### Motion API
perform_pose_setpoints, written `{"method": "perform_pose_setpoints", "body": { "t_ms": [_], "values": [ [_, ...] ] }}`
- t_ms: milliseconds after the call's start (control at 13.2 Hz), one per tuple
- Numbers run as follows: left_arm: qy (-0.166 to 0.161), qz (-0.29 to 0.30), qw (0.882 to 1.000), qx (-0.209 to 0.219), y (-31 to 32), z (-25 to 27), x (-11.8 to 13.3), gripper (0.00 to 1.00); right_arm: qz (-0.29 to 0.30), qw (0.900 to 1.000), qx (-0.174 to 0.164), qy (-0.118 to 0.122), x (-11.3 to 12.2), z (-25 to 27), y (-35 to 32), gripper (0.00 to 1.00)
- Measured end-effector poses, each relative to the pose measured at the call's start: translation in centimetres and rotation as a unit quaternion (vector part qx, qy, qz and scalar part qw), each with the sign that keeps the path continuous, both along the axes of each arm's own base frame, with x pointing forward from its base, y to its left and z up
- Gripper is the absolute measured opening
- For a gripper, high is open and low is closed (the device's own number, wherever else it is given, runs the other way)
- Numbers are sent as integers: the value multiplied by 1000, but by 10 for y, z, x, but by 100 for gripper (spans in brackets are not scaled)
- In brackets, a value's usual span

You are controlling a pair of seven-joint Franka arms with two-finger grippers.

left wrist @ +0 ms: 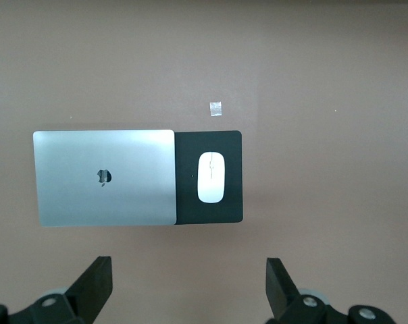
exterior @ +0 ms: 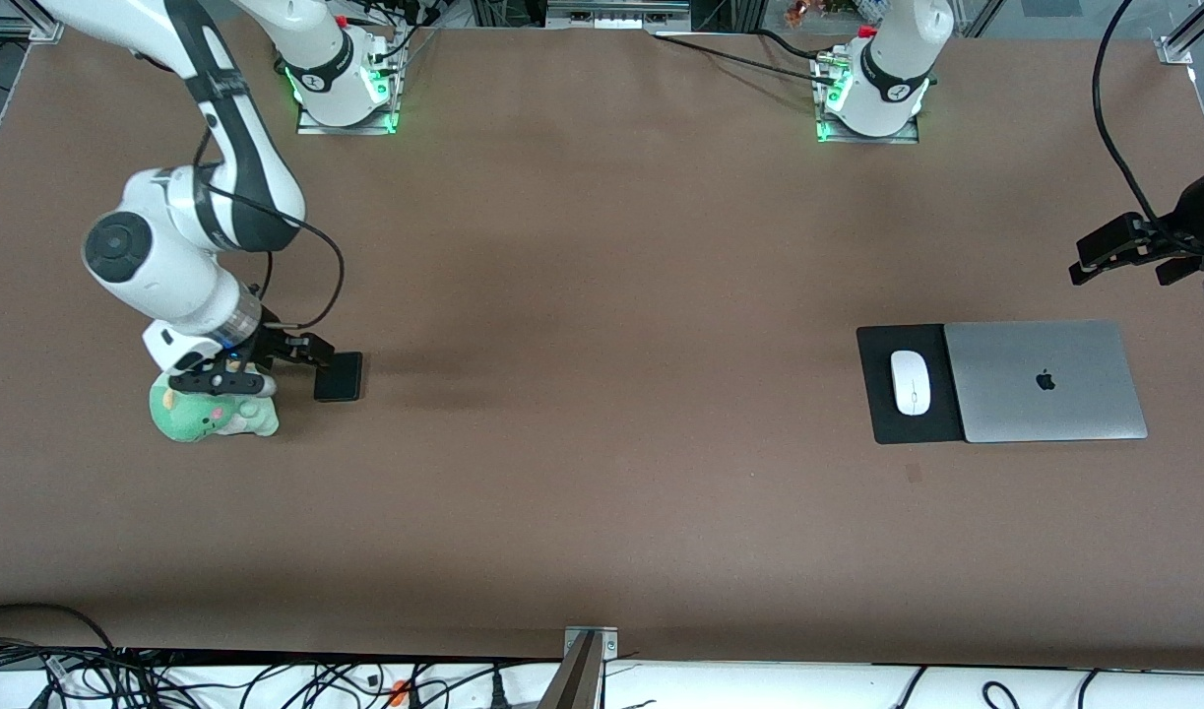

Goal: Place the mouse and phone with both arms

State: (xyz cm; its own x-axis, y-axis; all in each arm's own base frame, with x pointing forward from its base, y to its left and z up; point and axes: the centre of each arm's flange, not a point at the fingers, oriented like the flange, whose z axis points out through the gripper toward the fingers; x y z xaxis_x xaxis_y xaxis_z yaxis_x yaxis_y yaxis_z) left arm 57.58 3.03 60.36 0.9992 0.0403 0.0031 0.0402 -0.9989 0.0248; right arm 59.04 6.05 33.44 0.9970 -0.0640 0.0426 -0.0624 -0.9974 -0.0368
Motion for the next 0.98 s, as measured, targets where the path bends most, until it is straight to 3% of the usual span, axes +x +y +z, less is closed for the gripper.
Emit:
{"method": "perform_pose_setpoints", "body": {
  "t_ms": [755, 982],
  "values": [
    [1, -2, 1000, 0, -3, -1, 0, 100, 13, 997, 8, 79, -57, 170, -75, 100],
    [1, -3, 1000, 0, -3, -1, 0, 100, 11, 997, 7, 80, -57, 209, -81, 100]
  ]
}}
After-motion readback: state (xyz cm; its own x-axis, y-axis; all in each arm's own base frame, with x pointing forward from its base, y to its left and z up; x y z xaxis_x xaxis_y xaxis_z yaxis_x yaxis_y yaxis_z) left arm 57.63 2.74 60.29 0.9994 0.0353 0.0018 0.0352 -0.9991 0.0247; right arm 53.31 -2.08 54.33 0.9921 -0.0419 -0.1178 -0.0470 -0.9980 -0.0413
